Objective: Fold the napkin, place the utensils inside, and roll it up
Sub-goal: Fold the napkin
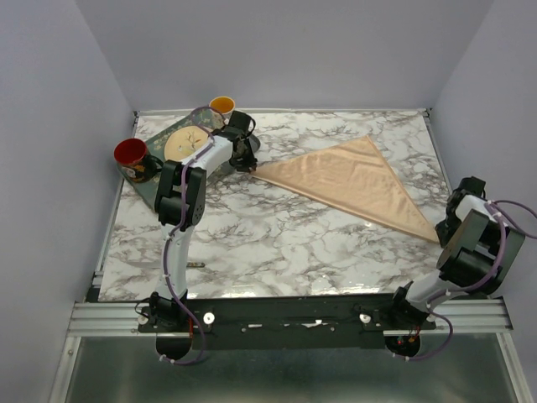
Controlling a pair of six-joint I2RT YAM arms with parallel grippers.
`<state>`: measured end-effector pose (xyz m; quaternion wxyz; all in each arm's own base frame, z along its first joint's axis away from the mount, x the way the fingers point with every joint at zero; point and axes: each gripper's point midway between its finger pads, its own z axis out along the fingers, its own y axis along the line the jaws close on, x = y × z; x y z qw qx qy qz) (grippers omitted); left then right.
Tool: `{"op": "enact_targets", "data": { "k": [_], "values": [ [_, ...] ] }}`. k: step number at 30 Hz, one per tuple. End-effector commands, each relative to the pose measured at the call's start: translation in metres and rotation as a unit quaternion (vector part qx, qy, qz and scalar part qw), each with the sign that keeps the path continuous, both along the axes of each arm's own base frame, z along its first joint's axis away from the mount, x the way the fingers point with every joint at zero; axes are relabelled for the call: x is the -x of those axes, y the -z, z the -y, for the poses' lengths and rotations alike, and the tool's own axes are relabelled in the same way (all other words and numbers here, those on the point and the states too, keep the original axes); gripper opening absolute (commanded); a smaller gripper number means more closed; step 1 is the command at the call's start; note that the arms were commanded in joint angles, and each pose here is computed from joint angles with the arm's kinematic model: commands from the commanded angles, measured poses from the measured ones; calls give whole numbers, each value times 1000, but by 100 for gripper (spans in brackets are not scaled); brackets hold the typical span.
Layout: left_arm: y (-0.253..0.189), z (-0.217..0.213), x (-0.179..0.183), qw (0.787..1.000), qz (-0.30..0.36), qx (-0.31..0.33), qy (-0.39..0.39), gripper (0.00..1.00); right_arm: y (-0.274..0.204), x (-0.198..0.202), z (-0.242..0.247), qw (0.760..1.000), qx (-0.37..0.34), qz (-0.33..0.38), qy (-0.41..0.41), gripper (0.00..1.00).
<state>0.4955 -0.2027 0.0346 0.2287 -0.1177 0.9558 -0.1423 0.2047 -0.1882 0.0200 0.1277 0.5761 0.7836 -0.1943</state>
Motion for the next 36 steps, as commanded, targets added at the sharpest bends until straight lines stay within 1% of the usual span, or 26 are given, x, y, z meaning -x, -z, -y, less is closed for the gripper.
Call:
{"op": "enact_targets", "data": {
  "k": [1, 4, 6, 7, 9, 10, 12, 13, 14, 15, 16, 17, 18, 19, 20, 22, 23, 24, 25, 26, 27, 28, 29, 31, 34, 36],
  "values": [
    [-14, 0, 5, 999, 17, -29, 20, 34, -25, -3, 8, 999, 42, 19, -3, 1],
    [-40, 11, 7, 998, 40, -24, 35, 36, -62, -25, -5, 993, 84, 59, -56, 1],
    [-56, 21, 11, 997, 56, -20, 46, 36, -80, -46, -28, 985, 94, 87, -112, 1],
    [-62, 24, 12, 997, 61, -17, 48, 37, -85, -55, -38, 982, 90, 104, -132, 1],
    [-72, 36, 17, 996, 70, -12, 58, 38, -96, -86, -69, 961, 58, 151, -223, 2],
    [-76, 43, 19, 995, 74, -8, 63, 38, -104, -117, -104, 927, -7, 225, -298, 3],
    [-80, 74, 31, 993, 69, 28, 93, 41, -114, -140, -146, 873, -79, 276, -395, 6],
    [-81, 88, 36, 991, 66, 47, 110, 43, -118, -150, -175, 833, -136, 309, -439, 11],
    [-82, 107, 45, 985, 55, 83, 138, 46, -120, -155, -194, 810, -156, 316, -469, 17],
    [-76, 125, 54, 982, 47, 92, 158, 47, -127, -162, -206, 790, -169, 328, -489, 30],
    [-74, 133, 59, 980, 45, 97, 168, 48, -129, -164, -223, 768, -199, 335, -508, 35],
    [-74, 144, 61, 976, 51, 106, 181, 57, -120, -166, -235, 757, -226, 330, -517, 40],
    [-73, 154, 67, 971, 48, 122, 200, 62, -117, -167, -244, 743, -251, 332, -524, 46],
    [-71, 162, 74, 967, 44, 136, 212, 65, -116, -170, -254, 725, -270, 342, -534, 46],
    [-75, 169, 72, 962, 54, 153, 218, 71, -112, -167, -269, 703, -315, 349, -534, 48],
    [-73, 180, 81, 956, 38, 190, 221, 73, -107, -167, -282, 675, -340, 379, -534, 52],
    [-76, 185, 77, 952, 47, 206, 220, 75, -109, -165, -289, 666, -369, 391, -517, 54],
    [-72, 188, 79, 950, 42, 215, 221, 75, -104, -163, -291, 664, -380, 394, -509, 60],
    [-65, 191, 86, 948, 25, 231, 219, 75, -101, -164, -294, 654, -380, 406, -512, 61],
    [-65, 195, 85, 943, 31, 244, 223, 76, -100, -162, -298, 646, -396, 405, -511, 65],
    [-59, 195, 87, 942, 23, 249, 222, 77, -96, -161, -298, 647, -399, 402, -510, 76],
    [-49, 194, 92, 942, 12, 251, 222, 78, -87, -159, -298, 651, -406, 394, -506, 76],
    [-46, 194, 91, 942, 12, 252, 220, 82, -82, -158, -298, 654, -405, 390, -506, 77],
    [-32, 192, 91, 946, 1, 244, 215, 83, -70, -157, -297, 663, -414, 379, -495, 77],
    [-14, 182, 87, 951, -18, 238, 198, 83, -56, -151, -298, 668, -426, 366, -489, 77],
    [-7, 172, 86, 956, -24, 225, 186, 83, -45, -147, -292, 682, -420, 355, -482, 77]
  ]
}}
